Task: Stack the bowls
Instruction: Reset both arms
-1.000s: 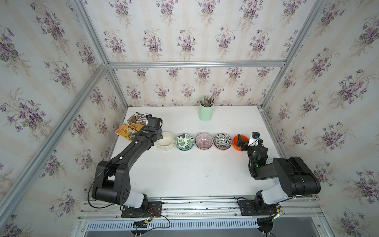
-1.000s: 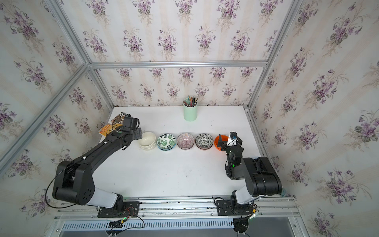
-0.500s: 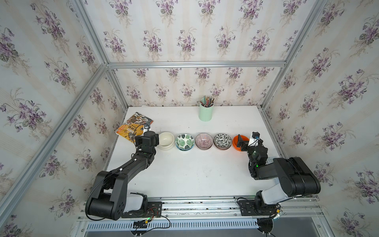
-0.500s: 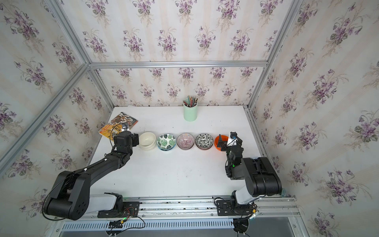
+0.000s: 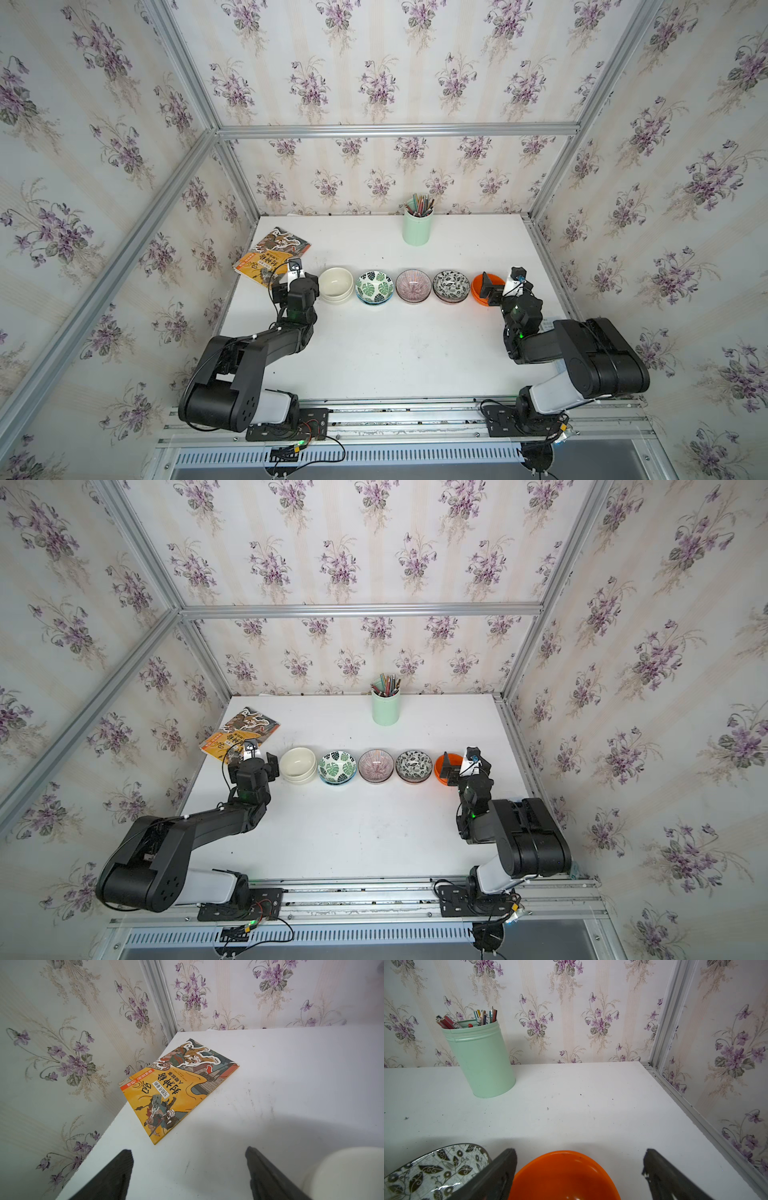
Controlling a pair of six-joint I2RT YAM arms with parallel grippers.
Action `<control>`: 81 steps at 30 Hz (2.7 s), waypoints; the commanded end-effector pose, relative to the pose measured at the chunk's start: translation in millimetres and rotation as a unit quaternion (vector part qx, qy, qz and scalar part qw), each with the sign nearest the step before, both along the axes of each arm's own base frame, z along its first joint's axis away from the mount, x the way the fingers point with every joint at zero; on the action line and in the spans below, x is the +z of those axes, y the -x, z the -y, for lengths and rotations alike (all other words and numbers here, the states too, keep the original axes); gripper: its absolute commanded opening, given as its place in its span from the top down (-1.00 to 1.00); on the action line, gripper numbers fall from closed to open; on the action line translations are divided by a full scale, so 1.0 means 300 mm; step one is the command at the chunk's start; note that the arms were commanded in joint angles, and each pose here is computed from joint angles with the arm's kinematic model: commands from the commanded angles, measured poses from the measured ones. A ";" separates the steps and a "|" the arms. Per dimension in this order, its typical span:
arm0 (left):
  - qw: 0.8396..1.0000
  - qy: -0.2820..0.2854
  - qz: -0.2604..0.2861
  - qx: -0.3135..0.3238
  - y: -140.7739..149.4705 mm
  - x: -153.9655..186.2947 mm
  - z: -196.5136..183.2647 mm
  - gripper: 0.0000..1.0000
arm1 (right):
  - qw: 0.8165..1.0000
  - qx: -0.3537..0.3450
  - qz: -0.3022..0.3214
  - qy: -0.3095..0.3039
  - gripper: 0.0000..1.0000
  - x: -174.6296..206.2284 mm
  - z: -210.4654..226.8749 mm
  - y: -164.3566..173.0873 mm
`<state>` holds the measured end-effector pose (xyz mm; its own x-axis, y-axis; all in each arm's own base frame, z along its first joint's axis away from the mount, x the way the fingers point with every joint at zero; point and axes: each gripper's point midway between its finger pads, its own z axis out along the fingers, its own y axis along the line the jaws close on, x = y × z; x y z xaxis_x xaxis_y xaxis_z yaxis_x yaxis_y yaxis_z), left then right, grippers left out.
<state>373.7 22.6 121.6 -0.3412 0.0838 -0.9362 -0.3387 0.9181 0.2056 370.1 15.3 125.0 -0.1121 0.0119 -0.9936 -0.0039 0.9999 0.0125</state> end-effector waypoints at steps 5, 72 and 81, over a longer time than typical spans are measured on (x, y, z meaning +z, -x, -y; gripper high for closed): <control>0.998 0.003 0.065 0.024 0.015 0.029 -0.029 -0.74 | 1.000 -0.005 0.008 -0.003 -1.00 0.014 0.006 -0.004; 0.994 0.064 0.031 -0.082 -0.040 -0.071 0.014 -0.99 | 1.000 -0.007 0.009 -0.002 -1.00 0.014 0.007 -0.002; 0.994 0.065 0.008 -0.083 -0.067 -0.081 0.021 -0.99 | 1.000 -0.008 0.010 -0.002 -1.00 0.017 0.009 -0.003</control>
<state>392.2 17.3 96.2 -0.3188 0.0233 -0.9475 -0.1835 0.9793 0.0858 370.1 14.6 125.0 -0.1121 0.0116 -0.9936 -0.0001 0.9999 0.0117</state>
